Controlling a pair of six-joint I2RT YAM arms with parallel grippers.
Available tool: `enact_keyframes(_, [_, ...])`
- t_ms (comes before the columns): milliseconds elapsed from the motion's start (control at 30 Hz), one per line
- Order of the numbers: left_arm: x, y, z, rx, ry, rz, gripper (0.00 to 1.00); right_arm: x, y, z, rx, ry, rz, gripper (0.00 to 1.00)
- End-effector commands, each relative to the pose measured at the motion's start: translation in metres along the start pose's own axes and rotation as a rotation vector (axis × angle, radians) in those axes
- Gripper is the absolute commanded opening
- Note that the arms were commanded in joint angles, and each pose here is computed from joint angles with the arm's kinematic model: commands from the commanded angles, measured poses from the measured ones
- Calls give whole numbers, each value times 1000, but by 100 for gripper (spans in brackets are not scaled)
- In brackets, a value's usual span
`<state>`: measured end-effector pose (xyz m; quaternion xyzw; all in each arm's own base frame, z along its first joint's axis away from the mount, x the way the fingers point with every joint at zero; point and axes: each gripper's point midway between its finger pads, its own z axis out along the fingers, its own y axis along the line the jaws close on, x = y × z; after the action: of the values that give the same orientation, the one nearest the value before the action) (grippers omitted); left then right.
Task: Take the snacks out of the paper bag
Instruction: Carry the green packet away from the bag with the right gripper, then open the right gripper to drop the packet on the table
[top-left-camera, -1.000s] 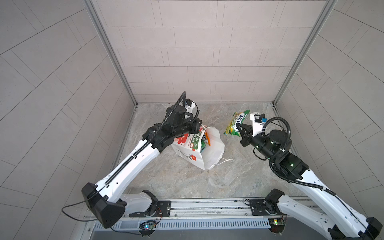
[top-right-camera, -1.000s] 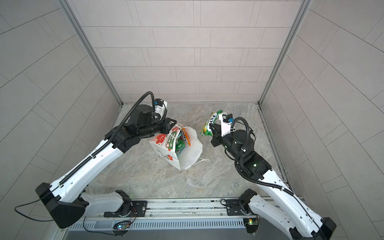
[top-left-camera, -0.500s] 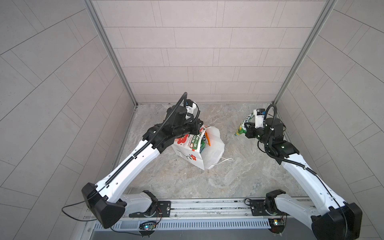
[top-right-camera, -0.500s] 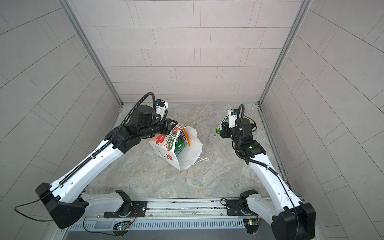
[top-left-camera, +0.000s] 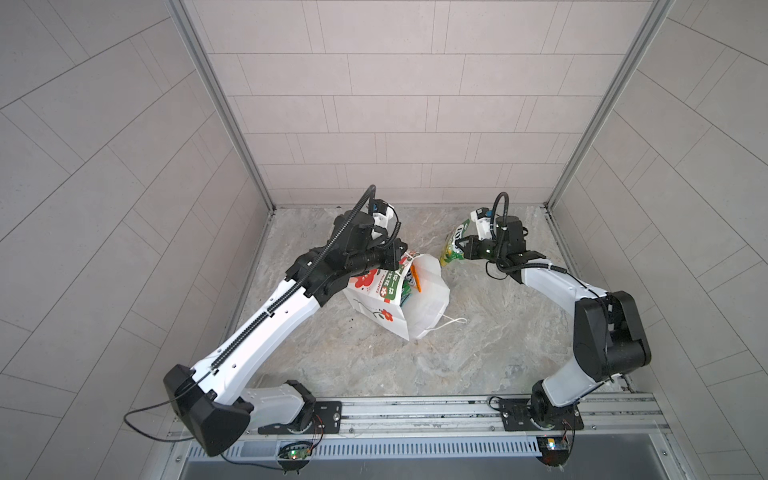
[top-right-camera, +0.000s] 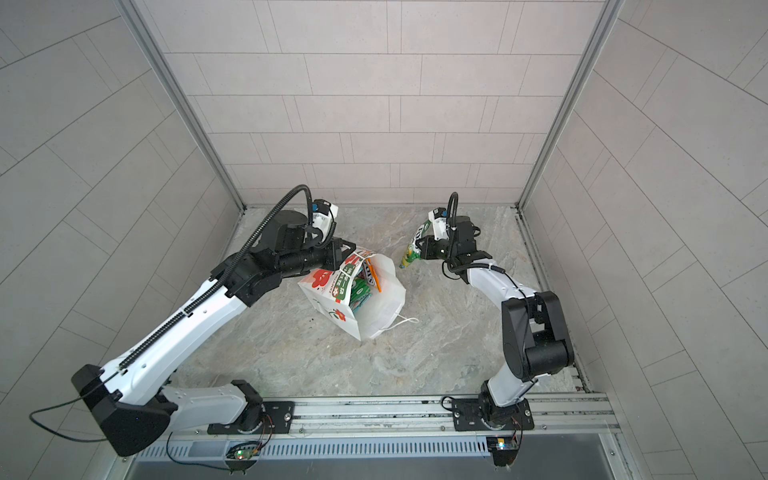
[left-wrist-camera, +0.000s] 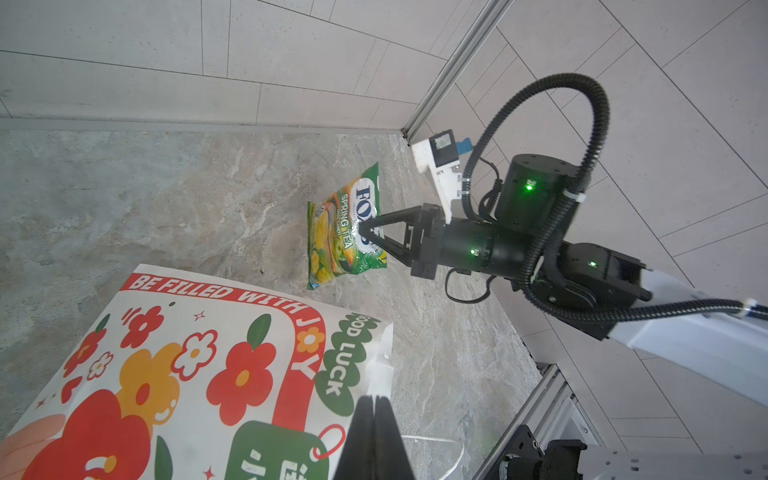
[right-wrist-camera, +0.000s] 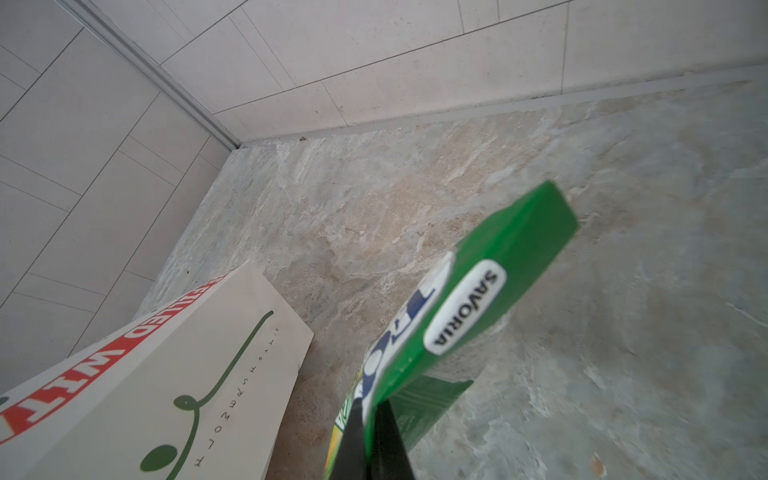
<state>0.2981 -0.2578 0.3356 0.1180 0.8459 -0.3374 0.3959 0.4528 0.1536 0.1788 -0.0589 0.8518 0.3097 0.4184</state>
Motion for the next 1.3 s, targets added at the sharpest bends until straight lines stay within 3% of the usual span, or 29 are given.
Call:
enact_keyframes(0, [3,-2,-8,9,1,31,0,-22,12,6,-90,-42,-31,0])
enact_keyframes(433, [5,1,-9,-8,8,28,0,19,-59,31,-12,106,45,0])
enact_keyframes(733, [6,-1,-9,2,14,30,0,31,-83,29,102,142,33,0])
enact_keyframes(1067, [5,-4,-10,12,15,35,0,26,-101,18,239,133,20,36])
enact_keyframes(1267, [5,-4,-11,14,15,36,0,11,-102,-15,360,51,-11,56])
